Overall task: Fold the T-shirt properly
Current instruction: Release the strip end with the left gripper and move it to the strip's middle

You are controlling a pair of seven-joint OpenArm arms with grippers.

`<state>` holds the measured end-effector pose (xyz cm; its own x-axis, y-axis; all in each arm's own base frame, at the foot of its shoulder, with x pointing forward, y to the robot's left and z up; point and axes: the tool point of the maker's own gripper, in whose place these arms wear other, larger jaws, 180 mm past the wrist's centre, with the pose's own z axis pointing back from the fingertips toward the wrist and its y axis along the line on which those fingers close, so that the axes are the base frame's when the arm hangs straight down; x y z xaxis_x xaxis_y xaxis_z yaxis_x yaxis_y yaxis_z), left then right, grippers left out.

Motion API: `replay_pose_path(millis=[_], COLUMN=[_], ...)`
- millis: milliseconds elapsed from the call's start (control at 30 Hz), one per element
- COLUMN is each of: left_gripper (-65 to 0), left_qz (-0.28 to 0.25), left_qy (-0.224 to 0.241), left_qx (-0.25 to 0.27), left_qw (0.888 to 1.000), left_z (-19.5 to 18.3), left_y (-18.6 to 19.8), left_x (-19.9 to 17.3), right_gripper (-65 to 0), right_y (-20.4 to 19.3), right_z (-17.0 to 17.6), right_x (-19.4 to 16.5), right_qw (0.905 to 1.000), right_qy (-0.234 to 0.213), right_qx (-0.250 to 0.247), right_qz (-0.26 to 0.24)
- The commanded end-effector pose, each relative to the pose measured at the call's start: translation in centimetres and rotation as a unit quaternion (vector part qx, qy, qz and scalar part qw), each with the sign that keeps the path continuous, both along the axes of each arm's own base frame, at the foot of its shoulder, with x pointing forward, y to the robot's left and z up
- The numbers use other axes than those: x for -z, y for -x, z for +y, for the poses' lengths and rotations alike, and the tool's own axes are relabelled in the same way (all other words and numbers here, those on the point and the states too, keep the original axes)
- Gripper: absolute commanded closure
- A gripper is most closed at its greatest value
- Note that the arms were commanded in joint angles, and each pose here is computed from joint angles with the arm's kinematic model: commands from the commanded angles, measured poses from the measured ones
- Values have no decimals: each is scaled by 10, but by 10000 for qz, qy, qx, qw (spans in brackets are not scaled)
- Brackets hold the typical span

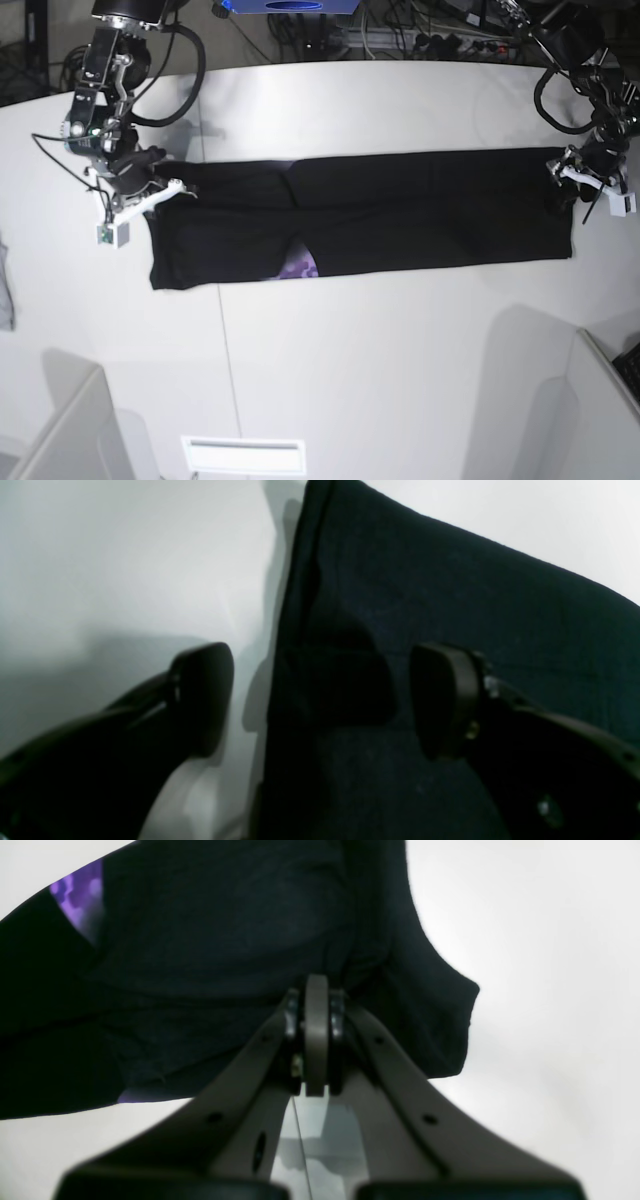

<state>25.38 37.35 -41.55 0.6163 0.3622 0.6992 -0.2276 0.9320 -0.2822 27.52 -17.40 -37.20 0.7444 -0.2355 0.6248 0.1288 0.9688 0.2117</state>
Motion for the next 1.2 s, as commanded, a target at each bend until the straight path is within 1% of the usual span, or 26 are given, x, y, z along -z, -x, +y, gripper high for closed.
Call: replay_pose_path(millis=[0,100,200,300,400,533,633,767,967,1100,1167], left_gripper=[-471,-314,-130,-5,0,0,0,0,0,0,0], left_qz=[223,223,227,227,193,-163,-236,-277,-361,-538,-541], left_qy=[-54,-54,-53,-68,-81,-180,-282,-414,-748,-992,-1101], left_qx=[56,56,55,56,35,-85,-114,-106,-57,42,104], left_qw=[9997,9997,9997,9997,9998,9997,9993,9987,9965,9936,9924], left_z=[2,2,2,3,5,11,19,28,47,47,46], left_y=[5,5,5,5,4,-3,-3,-4,-8,-14,-11], left_x=[4,4,4,3,2,-8,-14,-22,-44,-63,-67], right_gripper=[0,0,0,0,0,0,0,0,0,0,0], right_y=[-9,-9,-8,-6,-1,2,6,8,12,12,12], right_z=[-2,-2,-2,-2,2,10,12,12,12,12,12], right_x=[-12,-12,-12,-10,-6,-5,-2,-1,2,2,2], right_qw=[9997,9997,9997,9997,9999,9992,9987,9987,9987,9987,9987], right_qy=[50,50,50,43,-26,14,36,38,41,41,41], right_qx=[-5,-5,-5,-4,-5,-346,-472,-487,-502,-502,-502], right_qz=[-258,-258,-251,-220,-165,-195,-161,-141,-92,-92,-92])
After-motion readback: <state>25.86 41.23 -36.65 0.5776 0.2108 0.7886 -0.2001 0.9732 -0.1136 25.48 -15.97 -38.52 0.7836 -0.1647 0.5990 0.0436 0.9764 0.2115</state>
